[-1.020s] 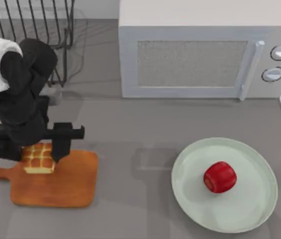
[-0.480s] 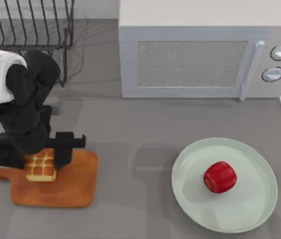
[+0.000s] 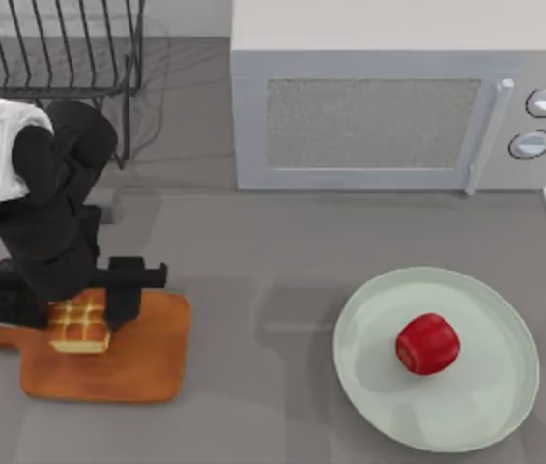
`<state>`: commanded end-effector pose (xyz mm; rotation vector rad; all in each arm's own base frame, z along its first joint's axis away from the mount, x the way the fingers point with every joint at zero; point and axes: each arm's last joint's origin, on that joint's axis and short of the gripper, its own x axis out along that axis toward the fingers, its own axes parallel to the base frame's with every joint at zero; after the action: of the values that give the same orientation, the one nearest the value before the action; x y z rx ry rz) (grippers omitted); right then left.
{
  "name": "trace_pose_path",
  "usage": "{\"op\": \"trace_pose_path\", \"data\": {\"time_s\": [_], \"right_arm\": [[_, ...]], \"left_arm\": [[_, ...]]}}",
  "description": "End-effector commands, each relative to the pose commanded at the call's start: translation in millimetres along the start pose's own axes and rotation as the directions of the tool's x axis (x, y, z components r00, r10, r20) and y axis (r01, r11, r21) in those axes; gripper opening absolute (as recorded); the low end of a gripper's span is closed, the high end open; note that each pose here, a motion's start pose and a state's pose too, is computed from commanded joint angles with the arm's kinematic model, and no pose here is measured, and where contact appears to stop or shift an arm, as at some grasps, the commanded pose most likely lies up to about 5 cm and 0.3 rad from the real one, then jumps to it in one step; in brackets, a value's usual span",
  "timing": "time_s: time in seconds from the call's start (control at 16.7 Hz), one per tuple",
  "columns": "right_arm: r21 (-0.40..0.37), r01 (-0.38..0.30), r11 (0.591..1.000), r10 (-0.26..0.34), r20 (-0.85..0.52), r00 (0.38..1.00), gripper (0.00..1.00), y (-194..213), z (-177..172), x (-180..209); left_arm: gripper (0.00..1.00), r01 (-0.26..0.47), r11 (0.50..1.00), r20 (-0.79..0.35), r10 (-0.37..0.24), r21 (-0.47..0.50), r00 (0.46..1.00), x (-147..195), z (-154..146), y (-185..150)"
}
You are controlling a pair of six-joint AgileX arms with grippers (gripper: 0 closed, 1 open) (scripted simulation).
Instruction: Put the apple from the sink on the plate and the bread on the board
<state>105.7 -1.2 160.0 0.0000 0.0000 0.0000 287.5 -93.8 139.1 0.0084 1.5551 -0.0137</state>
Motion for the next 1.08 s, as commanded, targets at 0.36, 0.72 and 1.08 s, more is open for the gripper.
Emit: {"op": "trace_pose_path", "data": {"time_s": [0.36,0.72,1.08], "right_arm": [[0.0,0.0,1.0,0.0,0.0,1.0,1.0,0.0,0.0,0.0],[0.0,0.0,1.0,0.0,0.0,1.0,1.0,0.0,0.0,0.0],[0.0,0.0,1.0,0.0,0.0,1.0,1.0,0.0,0.0,0.0]], "left_arm": [[0.9,0.0,1.0,0.0,0.0,0.0,1.0,0.0,0.0,0.0],[1.0,0.0,1.0,0.0,0.0,0.0,1.0,0.0,0.0,0.0],[1.0,0.004,1.0,0.015,-0.004,0.002,1.0,-3.0,0.2,0.4]]}}
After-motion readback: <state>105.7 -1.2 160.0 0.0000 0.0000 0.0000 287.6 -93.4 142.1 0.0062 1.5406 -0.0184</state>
